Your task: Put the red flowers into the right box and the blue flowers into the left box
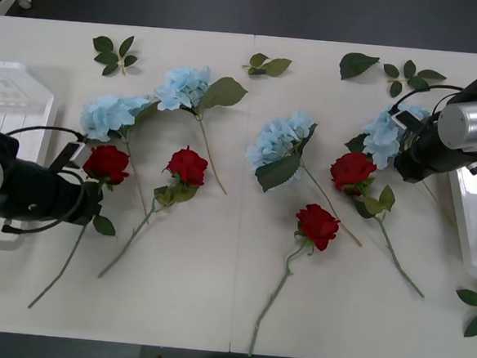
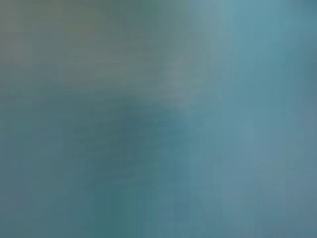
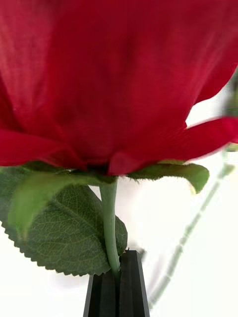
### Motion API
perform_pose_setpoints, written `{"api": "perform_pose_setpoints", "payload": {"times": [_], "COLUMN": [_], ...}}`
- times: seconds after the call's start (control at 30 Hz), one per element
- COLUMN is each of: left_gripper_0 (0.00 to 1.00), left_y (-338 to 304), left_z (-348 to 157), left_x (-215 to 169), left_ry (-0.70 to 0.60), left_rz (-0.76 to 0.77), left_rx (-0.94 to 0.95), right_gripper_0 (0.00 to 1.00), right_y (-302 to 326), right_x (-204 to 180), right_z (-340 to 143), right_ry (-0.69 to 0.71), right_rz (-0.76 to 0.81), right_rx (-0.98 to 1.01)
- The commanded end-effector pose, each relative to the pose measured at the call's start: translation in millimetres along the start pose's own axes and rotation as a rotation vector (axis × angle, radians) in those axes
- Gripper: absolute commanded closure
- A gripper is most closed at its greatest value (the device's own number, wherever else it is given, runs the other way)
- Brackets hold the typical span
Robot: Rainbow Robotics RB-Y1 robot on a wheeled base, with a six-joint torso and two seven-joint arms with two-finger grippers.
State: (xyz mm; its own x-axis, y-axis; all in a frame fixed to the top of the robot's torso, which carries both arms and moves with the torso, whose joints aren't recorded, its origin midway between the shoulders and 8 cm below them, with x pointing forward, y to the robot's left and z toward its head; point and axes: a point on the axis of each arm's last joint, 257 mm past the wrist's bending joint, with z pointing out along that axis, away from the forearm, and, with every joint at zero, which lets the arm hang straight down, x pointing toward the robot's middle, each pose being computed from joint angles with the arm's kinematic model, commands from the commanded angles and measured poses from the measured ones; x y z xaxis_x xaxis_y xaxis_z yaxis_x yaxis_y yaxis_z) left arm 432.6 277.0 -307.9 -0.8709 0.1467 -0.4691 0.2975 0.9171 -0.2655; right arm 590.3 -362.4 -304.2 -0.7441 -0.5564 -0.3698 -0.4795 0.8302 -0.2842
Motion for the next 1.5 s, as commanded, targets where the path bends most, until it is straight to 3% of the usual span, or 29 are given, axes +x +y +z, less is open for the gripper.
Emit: {"api": "perform_pose_setpoints", "payload": {"times": [0.03,0.3,0.47,0.6,1.0,1.17,1.5], "left_gripper_0": [1.00,1.00,1.00,1.00,1.00,1.00,1.00], "left_y": [-0.8,-45.1,-100.4,-136.7,-227.1,-270.4,-322.0], "left_z": [-66.2,-139.4,-160.7,-168.4,-148.1,-143.5,-142.3], "left_x": [-30.5,-39.4,-67.2,-87.9,-100.8,-105.8,-118.9], "left_ry": [-0.037,-0.086,-0.218,-0.335,-0.587,-0.702,-0.789], "left_rz": [0.022,0.081,0.177,0.219,0.288,0.256,0.121], "left_rx": [0.018,0.155,0.313,0.435,0.694,0.804,0.942], "right_gripper_0": [1.00,1.00,1.00,1.00,1.00,1.00,1.00], "right_y": [-2.1,-23.3,-35.1,-37.3,-37.5,-23.3,-13.3], "right_x": [-1.9,-19.4,-36.9,-35.1,-26.8,-29.4,-21.5], "right_z": [-1.7,-35.7,-101.9,-122.8,-102.1,-72.9,-47.1], "right_ry": [-0.009,-0.095,-0.190,-0.221,-0.198,-0.195,-0.168], "right_rz": [-0.022,0.095,0.138,0.183,0.181,0.151,0.146], "right_rx": [-0.001,-0.065,-0.201,-0.267,-0.239,-0.204,-0.186]}}
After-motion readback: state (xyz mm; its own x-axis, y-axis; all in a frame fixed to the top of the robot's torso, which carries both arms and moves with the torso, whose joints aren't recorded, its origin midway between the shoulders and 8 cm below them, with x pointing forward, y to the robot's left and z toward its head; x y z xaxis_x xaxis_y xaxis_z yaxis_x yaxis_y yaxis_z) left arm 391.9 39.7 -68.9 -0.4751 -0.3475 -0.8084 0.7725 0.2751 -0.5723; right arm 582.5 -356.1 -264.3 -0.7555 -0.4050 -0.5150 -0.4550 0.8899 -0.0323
